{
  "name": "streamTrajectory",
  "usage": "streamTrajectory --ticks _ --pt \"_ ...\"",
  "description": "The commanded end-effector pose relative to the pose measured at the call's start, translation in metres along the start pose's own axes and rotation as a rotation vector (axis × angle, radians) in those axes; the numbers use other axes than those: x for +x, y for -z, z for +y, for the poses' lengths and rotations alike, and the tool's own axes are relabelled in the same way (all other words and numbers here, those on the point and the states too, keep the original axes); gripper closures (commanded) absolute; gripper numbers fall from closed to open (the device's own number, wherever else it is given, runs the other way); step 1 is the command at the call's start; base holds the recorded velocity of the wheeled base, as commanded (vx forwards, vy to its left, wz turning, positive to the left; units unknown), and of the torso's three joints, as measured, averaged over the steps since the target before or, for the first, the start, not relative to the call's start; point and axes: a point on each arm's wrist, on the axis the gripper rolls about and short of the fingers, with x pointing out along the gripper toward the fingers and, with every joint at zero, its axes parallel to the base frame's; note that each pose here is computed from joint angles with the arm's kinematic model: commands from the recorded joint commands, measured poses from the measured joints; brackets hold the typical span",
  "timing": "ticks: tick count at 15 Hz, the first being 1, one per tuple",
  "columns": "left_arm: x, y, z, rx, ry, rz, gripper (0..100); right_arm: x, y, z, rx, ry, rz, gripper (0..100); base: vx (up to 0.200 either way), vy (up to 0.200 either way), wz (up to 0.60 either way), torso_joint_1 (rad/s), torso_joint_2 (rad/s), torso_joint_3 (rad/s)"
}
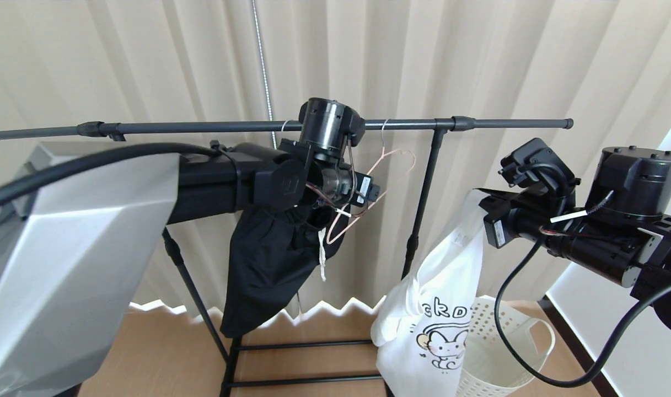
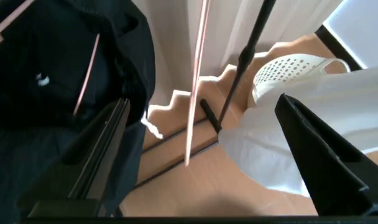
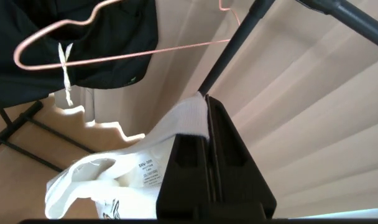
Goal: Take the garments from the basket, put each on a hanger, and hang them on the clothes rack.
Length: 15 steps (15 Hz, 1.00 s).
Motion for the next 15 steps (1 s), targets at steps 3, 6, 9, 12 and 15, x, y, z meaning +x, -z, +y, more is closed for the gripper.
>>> streamTrajectory --ticks 3,6,9,12,15 --pt "0.055 0.039 0.011 0.004 0.034 0.006 0 0.001 0.002 0.001 -0.001 -0.003 0.007 100 0.000 0.000 0.00 0.000 0.00 0.000" --pt "0.071 0.050 0.016 0.003 0.018 -0.018 0 0.001 0.004 0.001 -0.001 -0.007 0.012 100 0.000 0.000 0.00 0.000 0.00 0.000" --pt "0.077 0.052 0.017 -0.003 0.016 -0.048 0 0.005 0.007 0.004 -0.002 -0.014 0.024 100 0.000 0.000 0.00 0.000 0.00 0.000" --pt "0.081 0.054 0.013 -0.006 0.018 -0.078 0 0.004 0.006 0.007 -0.004 -0.020 0.024 100 0.000 0.000 0.00 0.000 0.00 0.000" --pt "0.082 0.055 0.013 -0.006 0.018 -0.078 0 0.004 0.006 0.007 -0.004 -0.020 0.024 100 0.000 0.000 0.00 0.000 0.00 0.000"
